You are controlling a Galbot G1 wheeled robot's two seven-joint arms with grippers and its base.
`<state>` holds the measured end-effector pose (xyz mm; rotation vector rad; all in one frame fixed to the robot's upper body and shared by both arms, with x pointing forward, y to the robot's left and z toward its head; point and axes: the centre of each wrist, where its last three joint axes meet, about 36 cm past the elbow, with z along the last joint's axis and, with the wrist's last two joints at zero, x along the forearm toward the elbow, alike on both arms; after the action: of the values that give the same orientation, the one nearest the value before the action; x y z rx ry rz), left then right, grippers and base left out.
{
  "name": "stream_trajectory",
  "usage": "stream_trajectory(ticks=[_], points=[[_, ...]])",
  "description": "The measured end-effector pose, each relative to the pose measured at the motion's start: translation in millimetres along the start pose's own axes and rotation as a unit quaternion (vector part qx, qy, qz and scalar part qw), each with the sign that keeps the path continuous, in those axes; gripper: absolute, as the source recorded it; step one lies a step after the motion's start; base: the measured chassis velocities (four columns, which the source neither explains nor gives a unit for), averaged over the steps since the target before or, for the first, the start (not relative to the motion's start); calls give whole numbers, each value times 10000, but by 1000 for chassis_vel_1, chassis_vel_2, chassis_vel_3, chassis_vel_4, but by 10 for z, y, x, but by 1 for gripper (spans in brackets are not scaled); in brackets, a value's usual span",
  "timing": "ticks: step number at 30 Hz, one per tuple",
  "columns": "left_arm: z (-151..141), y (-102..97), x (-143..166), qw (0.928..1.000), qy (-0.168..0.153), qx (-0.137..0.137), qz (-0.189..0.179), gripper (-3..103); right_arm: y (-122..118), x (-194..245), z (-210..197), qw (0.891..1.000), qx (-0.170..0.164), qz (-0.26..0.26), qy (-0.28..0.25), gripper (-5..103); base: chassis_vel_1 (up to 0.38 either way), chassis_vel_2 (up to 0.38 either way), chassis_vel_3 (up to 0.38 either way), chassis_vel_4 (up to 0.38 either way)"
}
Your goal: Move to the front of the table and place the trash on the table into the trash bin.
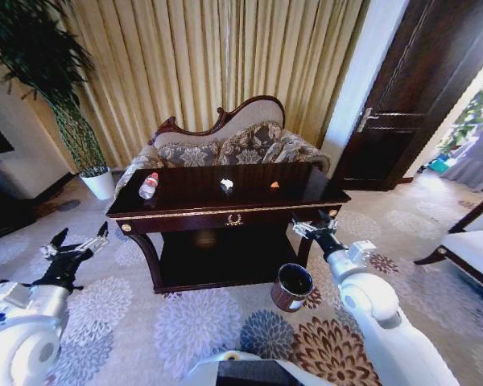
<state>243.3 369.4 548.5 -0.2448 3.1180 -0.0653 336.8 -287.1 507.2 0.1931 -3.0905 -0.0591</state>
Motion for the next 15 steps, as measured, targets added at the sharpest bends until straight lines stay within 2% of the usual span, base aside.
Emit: stream_trajectory(ticks=[6, 15], points=[[-4, 6, 1, 10000, -6, -10, -8, 100, -2, -9, 1, 10000, 2, 0, -10, 100, 0, 0, 0, 0], [-8, 13, 3, 10000, -13, -23, -19, 100, -5, -17, 4, 10000, 2, 3, -20, 100, -50, 62, 76, -62]])
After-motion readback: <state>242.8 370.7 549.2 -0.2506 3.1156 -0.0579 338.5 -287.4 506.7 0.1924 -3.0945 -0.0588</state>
